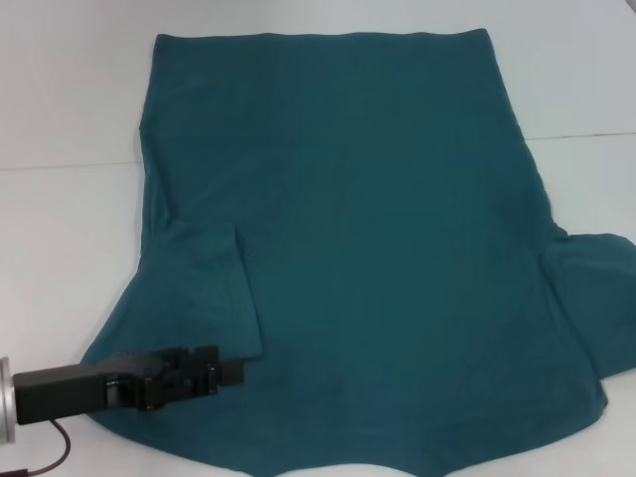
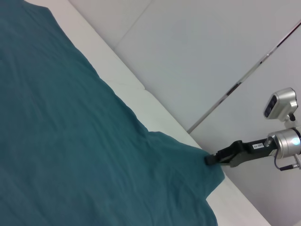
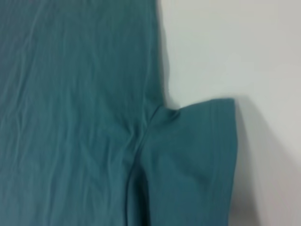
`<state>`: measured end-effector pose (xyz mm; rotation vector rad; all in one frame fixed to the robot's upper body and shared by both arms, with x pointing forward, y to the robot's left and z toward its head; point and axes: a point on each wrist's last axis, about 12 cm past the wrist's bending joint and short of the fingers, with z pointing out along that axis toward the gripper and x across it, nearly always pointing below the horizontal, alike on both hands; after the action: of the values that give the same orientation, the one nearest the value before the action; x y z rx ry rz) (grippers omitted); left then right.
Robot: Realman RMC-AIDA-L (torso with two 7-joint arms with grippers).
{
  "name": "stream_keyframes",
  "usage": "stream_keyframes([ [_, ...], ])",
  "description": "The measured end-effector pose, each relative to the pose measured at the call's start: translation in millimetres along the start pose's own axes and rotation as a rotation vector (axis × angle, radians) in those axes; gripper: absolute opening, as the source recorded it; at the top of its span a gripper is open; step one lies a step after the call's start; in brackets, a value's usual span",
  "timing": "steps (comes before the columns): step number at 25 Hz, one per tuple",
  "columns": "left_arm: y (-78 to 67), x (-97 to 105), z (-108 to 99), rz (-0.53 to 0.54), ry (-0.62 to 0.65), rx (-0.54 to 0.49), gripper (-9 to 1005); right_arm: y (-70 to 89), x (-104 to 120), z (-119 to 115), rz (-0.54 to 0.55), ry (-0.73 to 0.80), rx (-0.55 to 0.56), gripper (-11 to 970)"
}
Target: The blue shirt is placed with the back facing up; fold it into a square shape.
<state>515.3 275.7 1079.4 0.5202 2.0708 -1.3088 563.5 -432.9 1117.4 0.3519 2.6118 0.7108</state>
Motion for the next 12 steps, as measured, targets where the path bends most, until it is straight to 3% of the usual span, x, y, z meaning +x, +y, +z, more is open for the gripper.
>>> stream_keyframes([
  [12, 1.1, 5.9, -4.0, -0.021, -0.012, -0.011, 694, 37.7, -42.2, -18.0, -0.095, 0.016, 0.118, 17],
])
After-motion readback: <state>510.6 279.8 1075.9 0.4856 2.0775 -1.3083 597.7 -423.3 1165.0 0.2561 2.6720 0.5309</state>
